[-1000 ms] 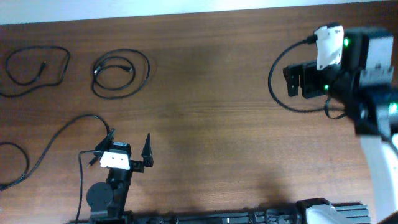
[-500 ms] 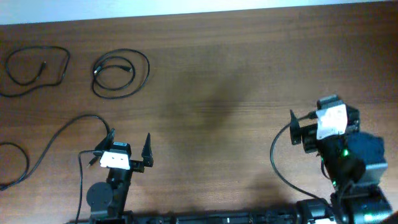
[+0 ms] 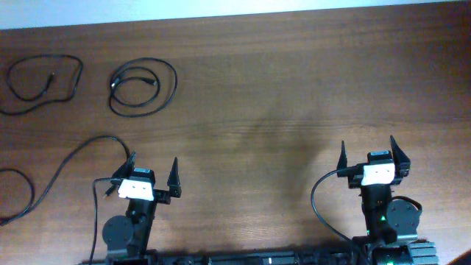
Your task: Untangle cables
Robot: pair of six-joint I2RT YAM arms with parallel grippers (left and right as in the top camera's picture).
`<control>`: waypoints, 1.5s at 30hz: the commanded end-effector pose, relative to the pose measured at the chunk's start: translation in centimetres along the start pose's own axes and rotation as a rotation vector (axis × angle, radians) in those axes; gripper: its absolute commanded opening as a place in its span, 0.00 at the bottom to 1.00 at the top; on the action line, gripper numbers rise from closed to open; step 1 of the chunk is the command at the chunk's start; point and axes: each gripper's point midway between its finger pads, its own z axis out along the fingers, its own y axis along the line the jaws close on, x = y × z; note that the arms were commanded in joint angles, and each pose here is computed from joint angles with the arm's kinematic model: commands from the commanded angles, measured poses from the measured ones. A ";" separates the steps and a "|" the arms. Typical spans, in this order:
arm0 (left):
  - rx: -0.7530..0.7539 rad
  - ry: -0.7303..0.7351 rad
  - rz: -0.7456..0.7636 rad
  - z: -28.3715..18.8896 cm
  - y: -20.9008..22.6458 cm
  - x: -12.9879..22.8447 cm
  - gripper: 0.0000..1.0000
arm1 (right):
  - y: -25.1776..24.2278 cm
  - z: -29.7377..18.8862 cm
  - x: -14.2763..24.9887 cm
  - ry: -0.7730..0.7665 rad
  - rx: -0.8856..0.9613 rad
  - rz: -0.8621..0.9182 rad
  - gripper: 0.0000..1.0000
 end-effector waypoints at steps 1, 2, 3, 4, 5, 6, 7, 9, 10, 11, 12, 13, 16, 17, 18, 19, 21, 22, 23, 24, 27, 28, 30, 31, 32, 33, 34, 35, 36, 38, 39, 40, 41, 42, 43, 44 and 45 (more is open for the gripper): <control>0.002 0.002 0.008 0.0 -0.1 0.2 0.99 | 0.3 0.3 1.3 0.005 0.001 0.043 0.98; 0.002 0.002 0.008 0.0 -0.1 0.2 0.99 | 0.5 0.4 1.9 0.016 -0.002 0.042 0.99; 0.002 0.002 0.008 0.0 -0.1 0.2 0.99 | 0.5 0.5 2.2 0.023 -0.004 0.042 0.99; 0.002 0.002 0.008 0.0 -0.1 0.2 0.99 | 0.7 0.5 2.5 0.031 -0.006 0.042 0.99; 0.002 0.002 0.008 0.0 -0.1 0.2 0.99 | 0.9 0.6 3.2 0.044 -0.010 0.042 0.99; 0.002 0.002 0.008 0.0 -0.1 0.2 0.99 | 0.9 0.6 3.3 0.043 -0.010 0.042 0.99; 0.002 0.002 0.008 0.0 -0.1 0.2 0.99 | 0.9 0.6 3.3 0.043 -0.009 0.042 0.99; 0.002 0.002 0.008 0.0 -0.1 0.2 0.99 | 0.9 0.6 3.3 0.043 -0.010 0.042 0.99; 0.002 0.002 0.008 0.0 -0.1 0.2 0.99 | 0.9 0.6 3.3 0.042 -0.011 0.062 0.99; 0.002 0.002 0.008 0.0 -0.1 0.2 0.99 | 0.9 0.6 3.3 0.043 -0.010 0.065 0.99; 0.002 0.002 0.008 0.0 -0.1 0.2 0.99 | 1.0 0.6 3.3 0.041 -0.018 0.065 0.99; 0.002 0.002 0.008 0.0 -0.1 0.2 0.99 | 1.0 0.6 3.2 0.040 -0.022 0.066 0.99; 0.002 0.002 0.008 0.0 -0.1 0.2 0.99 | 0.2 0.6 3.5 0.048 0.017 0.193 0.99; 0.002 0.002 0.008 0.0 -0.1 0.2 0.99 | -0.1 0.6 3.6 0.050 0.031 0.229 0.99; 0.002 0.002 0.008 0.0 -0.1 0.2 0.99 | -0.4 0.6 3.7 0.052 0.046 0.267 0.99; 0.002 0.002 0.008 0.0 -0.1 0.2 0.99 | -0.6 0.6 3.7 0.052 0.055 0.287 0.99; 0.002 0.002 0.008 0.0 -0.1 0.2 0.99 | -0.6 0.6 3.7 0.052 0.054 0.287 0.99; 0.002 0.002 0.008 0.0 -0.1 0.2 0.99 | -0.6 0.6 3.7 0.052 0.054 0.291 0.99; 0.002 0.002 0.008 0.0 -0.1 0.2 0.99 | -0.6 0.6 3.7 0.052 0.054 0.291 0.99; 0.002 0.002 0.008 0.0 -0.1 0.2 0.99 | -0.6 0.6 3.7 0.052 0.054 0.290 0.99; 0.002 0.002 0.008 0.0 -0.1 0.2 0.99 | -0.5 0.6 3.7 0.051 0.051 0.290 0.99; 0.002 0.002 0.008 0.0 -0.1 0.2 0.99 | -0.5 0.6 3.7 0.051 0.051 0.290 0.99; 0.002 0.002 0.008 0.0 -0.1 0.2 0.99 | -0.5 0.6 3.7 0.051 0.051 0.290 0.99; 0.002 0.002 0.008 0.0 -0.1 0.2 0.99 | -0.5 0.6 3.7 0.051 0.051 0.290 0.99; 0.002 0.002 0.008 0.0 -0.1 0.2 0.99 | -0.5 0.6 3.7 0.051 0.051 0.290 0.99; 0.002 0.002 0.008 0.0 -0.1 0.2 0.99 | -0.5 0.6 3.7 0.051 0.049 0.290 0.99; 0.002 0.002 0.008 0.0 -0.1 0.2 0.99 | -0.5 0.6 3.7 0.051 0.049 0.290 0.99; 0.002 0.002 0.008 0.0 -0.1 0.2 0.99 | -0.5 0.6 3.7 0.051 0.049 0.290 0.99; 0.002 0.002 0.008 0.0 -0.1 0.2 0.99 | -0.5 0.6 3.7 0.051 0.049 0.290 0.99; 0.002 0.002 0.008 0.0 -0.1 0.2 0.99 | -0.5 0.6 3.7 0.051 0.049 0.290 0.99; 0.002 0.002 0.008 0.0 -0.1 0.2 0.99 | -0.5 0.6 3.7 0.051 0.049 0.290 0.99; 0.002 0.002 0.008 0.0 -0.1 0.2 0.99 | -0.5 0.6 3.7 0.051 0.049 0.290 0.99; 0.002 0.002 0.008 0.0 -0.1 0.2 0.99 | -0.5 0.6 3.7 0.051 0.049 0.290 0.99; 0.002 0.002 0.008 0.0 -0.1 0.2 0.99 | -0.5 0.6 3.7 0.051 0.049 0.290 0.99; 0.002 0.002 0.008 0.0 -0.1 0.2 0.99 | -0.5 0.6 3.7 0.051 0.049 0.290 0.99; 0.002 0.002 0.008 0.0 -0.1 0.2 0.99 | -0.5 0.6 3.7 0.051 0.049 0.290 0.99; 0.002 0.002 0.008 0.0 -0.1 0.2 0.99 | -0.5 0.6 3.7 0.051 0.049 0.290 0.99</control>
